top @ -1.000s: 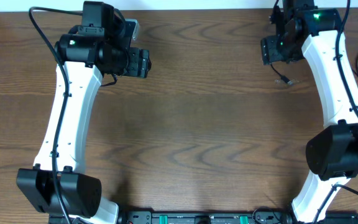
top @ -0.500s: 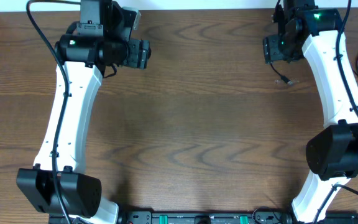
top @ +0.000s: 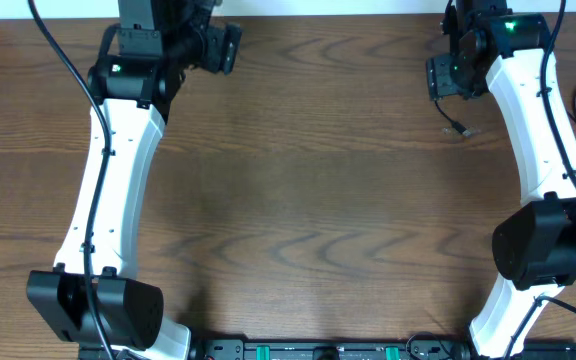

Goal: Untangle cables

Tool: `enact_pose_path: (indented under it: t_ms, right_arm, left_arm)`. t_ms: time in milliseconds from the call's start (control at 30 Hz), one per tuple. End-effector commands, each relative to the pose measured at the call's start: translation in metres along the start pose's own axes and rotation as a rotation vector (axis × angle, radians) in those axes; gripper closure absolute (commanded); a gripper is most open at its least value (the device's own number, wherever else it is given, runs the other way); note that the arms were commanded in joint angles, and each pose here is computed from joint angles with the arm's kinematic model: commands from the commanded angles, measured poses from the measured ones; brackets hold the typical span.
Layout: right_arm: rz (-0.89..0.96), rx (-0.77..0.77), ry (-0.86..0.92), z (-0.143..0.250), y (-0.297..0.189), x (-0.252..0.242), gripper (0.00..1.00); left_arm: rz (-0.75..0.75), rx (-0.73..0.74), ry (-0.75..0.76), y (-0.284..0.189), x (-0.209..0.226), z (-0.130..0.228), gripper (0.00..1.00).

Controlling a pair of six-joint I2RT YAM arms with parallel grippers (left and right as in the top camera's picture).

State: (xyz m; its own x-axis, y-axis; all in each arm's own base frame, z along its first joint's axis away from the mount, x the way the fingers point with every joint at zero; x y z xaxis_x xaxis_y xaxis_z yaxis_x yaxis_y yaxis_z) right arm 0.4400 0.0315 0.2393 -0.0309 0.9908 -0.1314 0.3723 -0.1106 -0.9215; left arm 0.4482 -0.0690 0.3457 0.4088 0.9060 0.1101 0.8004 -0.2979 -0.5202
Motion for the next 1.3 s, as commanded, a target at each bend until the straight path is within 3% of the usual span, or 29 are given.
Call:
enact_pose_path:
  t_ms: [0, 500, 867, 1267]
  right_arm:
    - [0.014, -0.004, 0.011, -0.001, 0.000, 0.000, 0.28]
    - [0.041, -0.006, 0.012, -0.001, 0.000, -0.004, 0.27]
    - [0.041, 0.009, 0.010, 0.002, 0.000, -0.004, 0.27]
    - [0.042, 0.030, 0.015, 0.006, -0.003, -0.004, 0.26]
  left_arm:
    - [-0.023, -0.046, 0.030, -0.012, 0.003, -0.011, 0.20]
    - [-0.070, -0.079, -0.079, -0.028, 0.010, -0.008, 0.21]
    - [-0.112, -0.136, -0.073, -0.078, -0.013, 0.039, 0.21]
    - [-0.118, -0.210, -0.146, -0.104, -0.019, 0.036, 0.20]
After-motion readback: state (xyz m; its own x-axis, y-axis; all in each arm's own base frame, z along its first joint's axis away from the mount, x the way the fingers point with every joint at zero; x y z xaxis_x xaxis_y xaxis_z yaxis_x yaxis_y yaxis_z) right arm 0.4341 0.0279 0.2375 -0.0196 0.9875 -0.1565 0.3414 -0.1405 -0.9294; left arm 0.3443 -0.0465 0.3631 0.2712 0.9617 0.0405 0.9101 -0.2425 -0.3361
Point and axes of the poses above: each gripper's point midway between its finger pads, its own y axis out along the fingers, its own x axis along the line the jaws close on, z = x × y, the point moved 6 cm from there along -y, back along the fingers, and after that the axes turned 1 degree about y, right-handed, at the moved point
